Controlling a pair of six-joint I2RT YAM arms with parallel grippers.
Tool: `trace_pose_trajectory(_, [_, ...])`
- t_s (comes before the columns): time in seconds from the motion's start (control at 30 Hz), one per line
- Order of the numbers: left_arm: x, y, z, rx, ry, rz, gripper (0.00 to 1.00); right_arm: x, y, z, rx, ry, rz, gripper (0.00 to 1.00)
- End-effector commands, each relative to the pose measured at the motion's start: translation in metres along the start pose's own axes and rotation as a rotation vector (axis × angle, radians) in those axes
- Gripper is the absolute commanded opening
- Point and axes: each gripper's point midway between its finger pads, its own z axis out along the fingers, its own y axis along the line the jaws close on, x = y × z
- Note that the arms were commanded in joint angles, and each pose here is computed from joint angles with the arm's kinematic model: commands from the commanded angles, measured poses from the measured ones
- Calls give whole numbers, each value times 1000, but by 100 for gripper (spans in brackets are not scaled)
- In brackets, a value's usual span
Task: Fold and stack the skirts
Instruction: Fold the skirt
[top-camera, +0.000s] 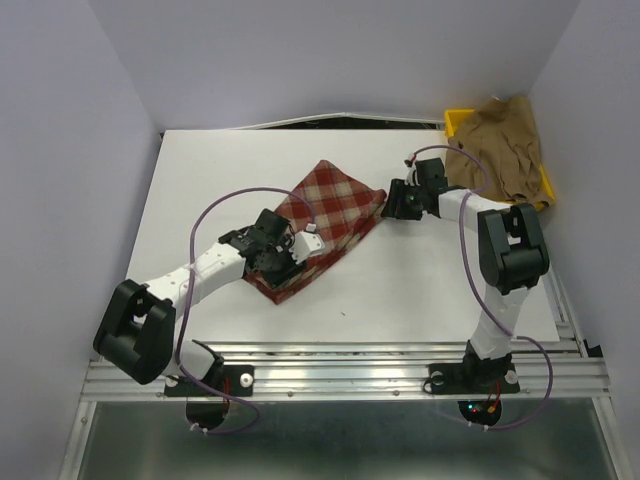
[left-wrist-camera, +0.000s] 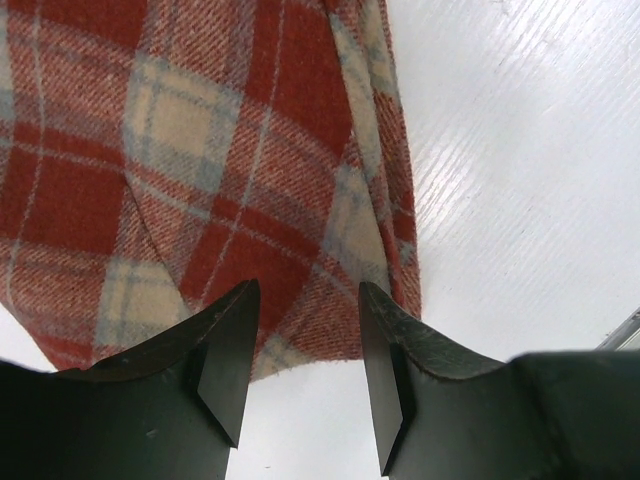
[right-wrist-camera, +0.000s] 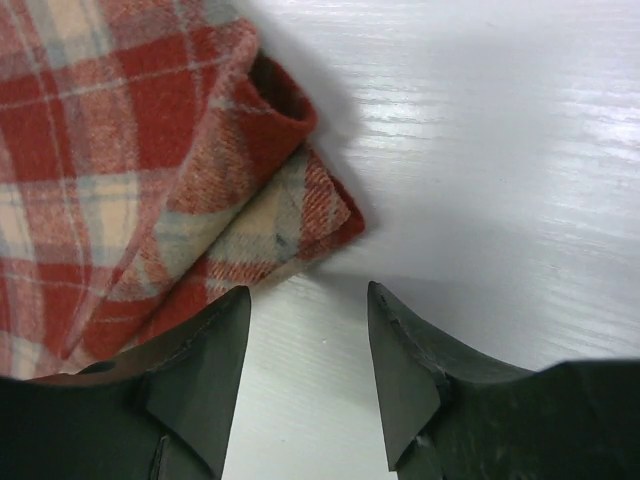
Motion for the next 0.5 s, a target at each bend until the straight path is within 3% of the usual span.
trace_pose_trajectory(0.0, [0, 0, 0, -22, -8, -4, 55, -12, -1, 14, 2, -30, 125, 55])
trace_pose_trajectory(0.3, [5, 0, 6, -32, 9, 3, 56, -5, 1, 23, -78, 15, 252, 53])
trace_pose_trajectory(0.43, [8, -3, 8, -20, 23, 18, 55, 0, -3, 29, -66, 27, 267, 33])
trace_pose_trajectory(0.47, [8, -4, 8, -11, 25, 29, 55, 0, -6, 31, -56, 25, 267, 24])
